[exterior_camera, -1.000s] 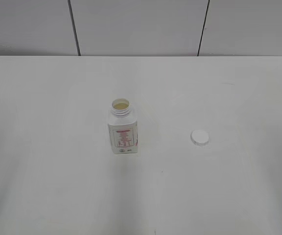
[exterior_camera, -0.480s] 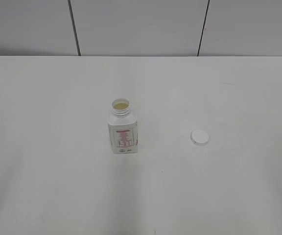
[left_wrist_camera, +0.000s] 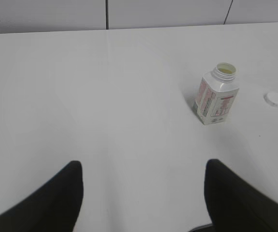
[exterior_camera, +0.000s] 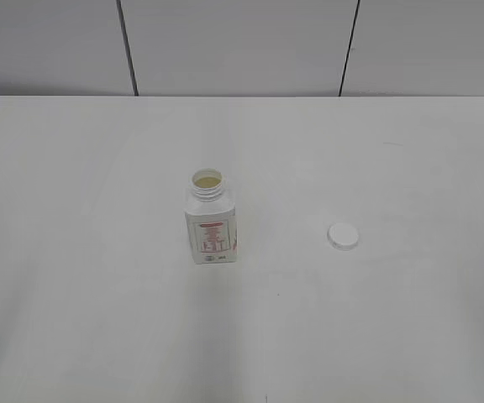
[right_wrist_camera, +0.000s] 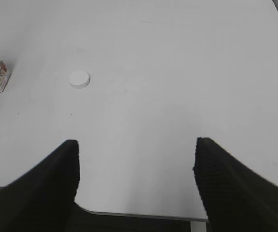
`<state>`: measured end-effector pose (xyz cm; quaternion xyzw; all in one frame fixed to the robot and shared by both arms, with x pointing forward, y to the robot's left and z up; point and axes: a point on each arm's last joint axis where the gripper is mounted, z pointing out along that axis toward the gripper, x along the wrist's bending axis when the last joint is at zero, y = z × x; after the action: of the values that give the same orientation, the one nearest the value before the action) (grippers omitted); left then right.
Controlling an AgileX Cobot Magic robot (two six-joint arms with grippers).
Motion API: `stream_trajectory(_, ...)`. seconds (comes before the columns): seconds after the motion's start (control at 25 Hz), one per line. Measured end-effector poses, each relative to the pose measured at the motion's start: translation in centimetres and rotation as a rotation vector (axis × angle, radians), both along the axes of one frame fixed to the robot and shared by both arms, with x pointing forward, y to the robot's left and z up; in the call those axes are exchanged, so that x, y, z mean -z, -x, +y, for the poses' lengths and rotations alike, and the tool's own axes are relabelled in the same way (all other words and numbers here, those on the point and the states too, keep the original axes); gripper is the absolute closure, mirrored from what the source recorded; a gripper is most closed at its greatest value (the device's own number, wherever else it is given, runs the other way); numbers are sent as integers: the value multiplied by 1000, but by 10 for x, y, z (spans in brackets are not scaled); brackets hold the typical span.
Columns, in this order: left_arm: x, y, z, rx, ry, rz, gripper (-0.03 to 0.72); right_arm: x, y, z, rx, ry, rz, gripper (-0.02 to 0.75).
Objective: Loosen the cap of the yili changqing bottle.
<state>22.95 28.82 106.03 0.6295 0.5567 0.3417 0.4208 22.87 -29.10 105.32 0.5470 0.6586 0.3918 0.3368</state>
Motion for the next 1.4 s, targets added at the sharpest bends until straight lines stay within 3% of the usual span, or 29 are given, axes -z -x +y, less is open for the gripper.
stream_trajectory(1.4, 0, -1, -1, -59, 0, 0, 236, 0, 0, 0, 29, -2, 0, 153)
